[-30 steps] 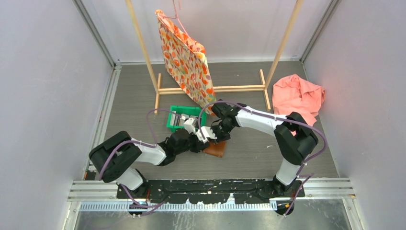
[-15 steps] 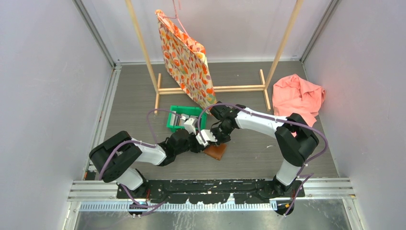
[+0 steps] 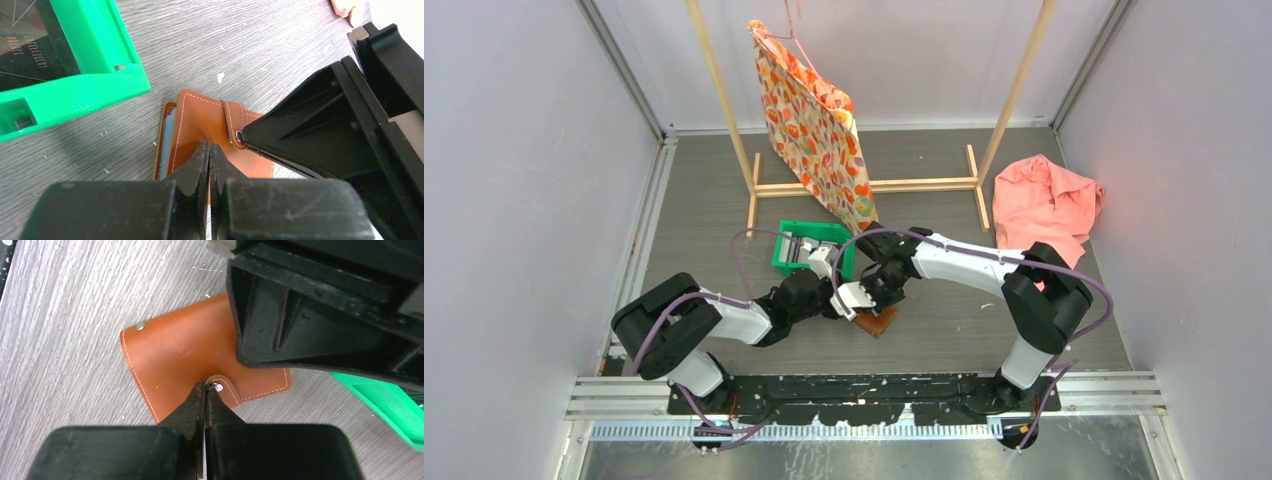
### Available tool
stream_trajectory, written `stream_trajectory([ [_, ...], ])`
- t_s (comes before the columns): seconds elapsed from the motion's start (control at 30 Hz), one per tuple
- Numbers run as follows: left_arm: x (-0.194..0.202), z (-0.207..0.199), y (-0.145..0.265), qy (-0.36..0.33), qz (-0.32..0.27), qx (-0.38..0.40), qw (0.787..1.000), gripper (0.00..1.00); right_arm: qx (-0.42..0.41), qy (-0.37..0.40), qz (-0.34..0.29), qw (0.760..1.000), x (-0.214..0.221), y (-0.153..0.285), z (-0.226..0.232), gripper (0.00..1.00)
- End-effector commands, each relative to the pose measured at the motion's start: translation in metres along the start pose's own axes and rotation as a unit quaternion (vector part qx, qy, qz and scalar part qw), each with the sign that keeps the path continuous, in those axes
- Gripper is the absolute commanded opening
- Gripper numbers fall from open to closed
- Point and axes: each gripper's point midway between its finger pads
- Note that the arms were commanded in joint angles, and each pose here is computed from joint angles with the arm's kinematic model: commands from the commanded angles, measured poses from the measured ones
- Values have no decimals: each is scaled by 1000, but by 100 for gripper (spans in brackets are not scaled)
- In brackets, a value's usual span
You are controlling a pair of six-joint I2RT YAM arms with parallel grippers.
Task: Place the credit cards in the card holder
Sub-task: Close the card holder at the center of the board.
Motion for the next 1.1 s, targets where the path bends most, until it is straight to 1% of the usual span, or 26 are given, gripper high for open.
stream_trajectory([
  [0.0,1,9,-3,-4,2,-18,1000,2,-41,8,18,999,0,-8,29,1],
  [0.17,1,8,-2,-3,2,-17,1000,2,-40,13,28,999,-3,-11,30,1],
  [0.33,2,8,-2,-2,3,-16,1000,2,-18,-3,28,999,-6,-6,19,1],
  [0.43,1,8,-2,-2,2,-15,1000,2,-9,-13,19,1000,-6,1,14,1],
  [0.5,2,7,-2,-2,4,-14,1000,2,-17,-16,9,1000,-8,4,17,1],
  [0.53,2,7,-2,-2,3,-14,1000,2,-24,-19,2,1000,-10,6,20,3],
  [0.6,2,7,-2,-3,4,-13,1000,2,-37,-24,-17,999,-17,10,23,11],
  [0.7,2,7,-1,-2,4,-12,1000,2,-58,-33,-54,996,-29,23,29,18],
  [0.8,2,6,-1,-3,4,-12,1000,2,-62,-44,-79,994,-35,37,30,21],
  [0.87,2,6,-2,-3,4,-12,1000,2,-52,-47,-81,994,-34,40,28,21],
  [0.93,2,6,-2,-3,4,-10,1000,2,-26,-70,-77,994,-30,39,17,22],
  [1.0,2,5,-3,-3,5,-10,1000,2,5,-90,-66,994,-23,32,6,24],
  [1.07,2,6,-3,-3,6,-10,1000,2,25,-107,-56,992,-17,26,-3,28],
])
Point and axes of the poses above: each gripper's point midway between its finger pads, its own y axis back along the fingers, its own z axis along the line the jaws close on, x = y × z, and after that the axes turned 4 degrees about -y, right-handed
